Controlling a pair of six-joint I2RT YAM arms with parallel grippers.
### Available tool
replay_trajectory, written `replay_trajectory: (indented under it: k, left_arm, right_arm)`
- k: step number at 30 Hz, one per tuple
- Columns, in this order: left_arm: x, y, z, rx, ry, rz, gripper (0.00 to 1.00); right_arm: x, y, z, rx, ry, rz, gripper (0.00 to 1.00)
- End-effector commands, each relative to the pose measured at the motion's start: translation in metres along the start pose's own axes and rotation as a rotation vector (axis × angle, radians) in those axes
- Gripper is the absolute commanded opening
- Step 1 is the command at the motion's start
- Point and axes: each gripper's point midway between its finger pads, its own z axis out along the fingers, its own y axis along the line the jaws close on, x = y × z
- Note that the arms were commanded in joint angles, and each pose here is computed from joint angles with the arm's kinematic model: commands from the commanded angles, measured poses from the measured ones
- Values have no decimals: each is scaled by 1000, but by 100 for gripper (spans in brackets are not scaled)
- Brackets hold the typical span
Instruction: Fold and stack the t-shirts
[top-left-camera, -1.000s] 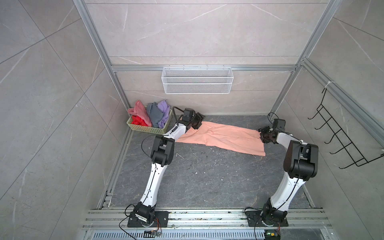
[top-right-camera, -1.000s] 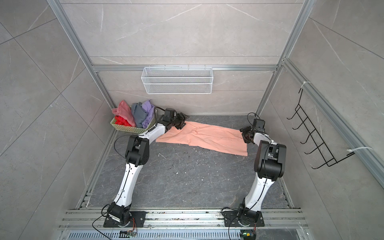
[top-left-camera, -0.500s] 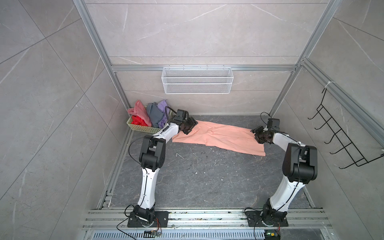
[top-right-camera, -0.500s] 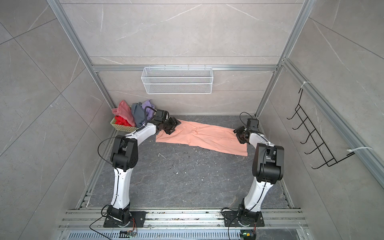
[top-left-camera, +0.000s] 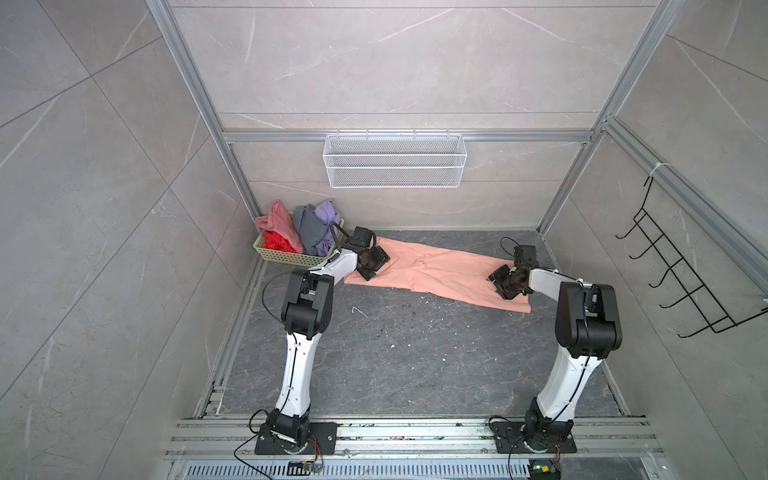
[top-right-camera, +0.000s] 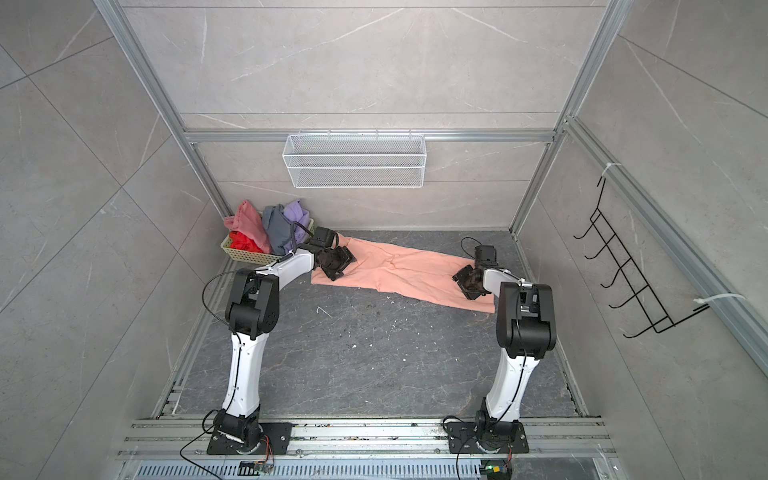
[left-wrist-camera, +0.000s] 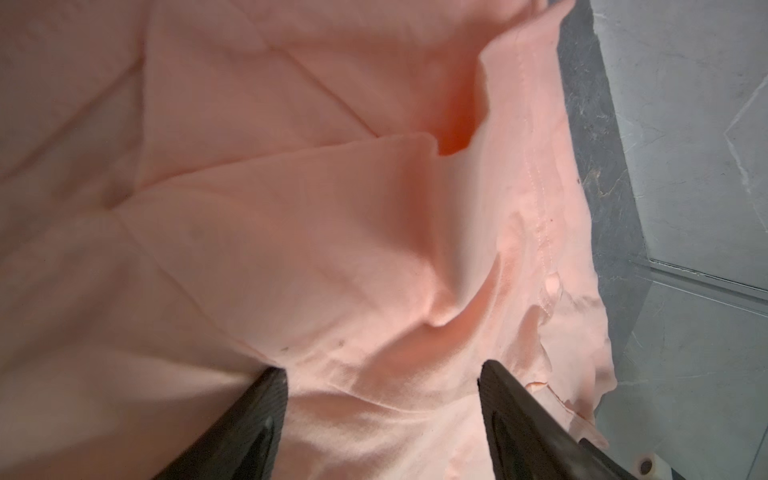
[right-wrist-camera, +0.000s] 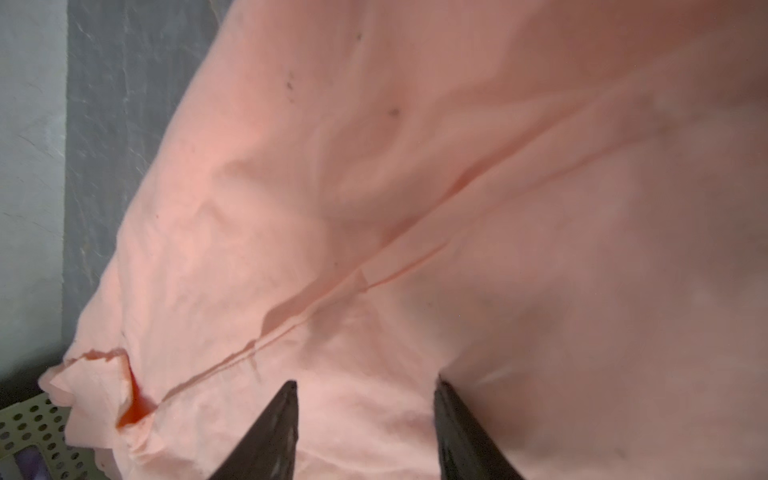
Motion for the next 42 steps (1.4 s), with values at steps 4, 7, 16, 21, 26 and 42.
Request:
replay_trajectory:
  k: [4, 7, 16, 21, 26, 42]
  left_arm:
    - [-24, 29, 16, -57, 97, 79, 77]
    - [-33, 15, 12, -74, 103, 231, 78]
    - [-14, -38, 28, 98, 113, 499, 79]
    - [-19, -74, -18, 48, 8, 691, 80]
    - [-24, -79, -64, 13, -70, 680, 82]
    - [22, -56, -30, -46, -29, 551, 83]
  right_arm:
    - [131, -29, -11, 152, 221, -19, 54]
    - [190, -42, -16, 188, 240, 8, 54]
    - [350, -55, -47, 232, 316, -252, 55]
    - [367, -5, -101, 190, 204, -525, 58]
    - [358, 33, -142, 123, 86, -662, 59]
    - [303, 16, -98, 81, -62, -733, 65]
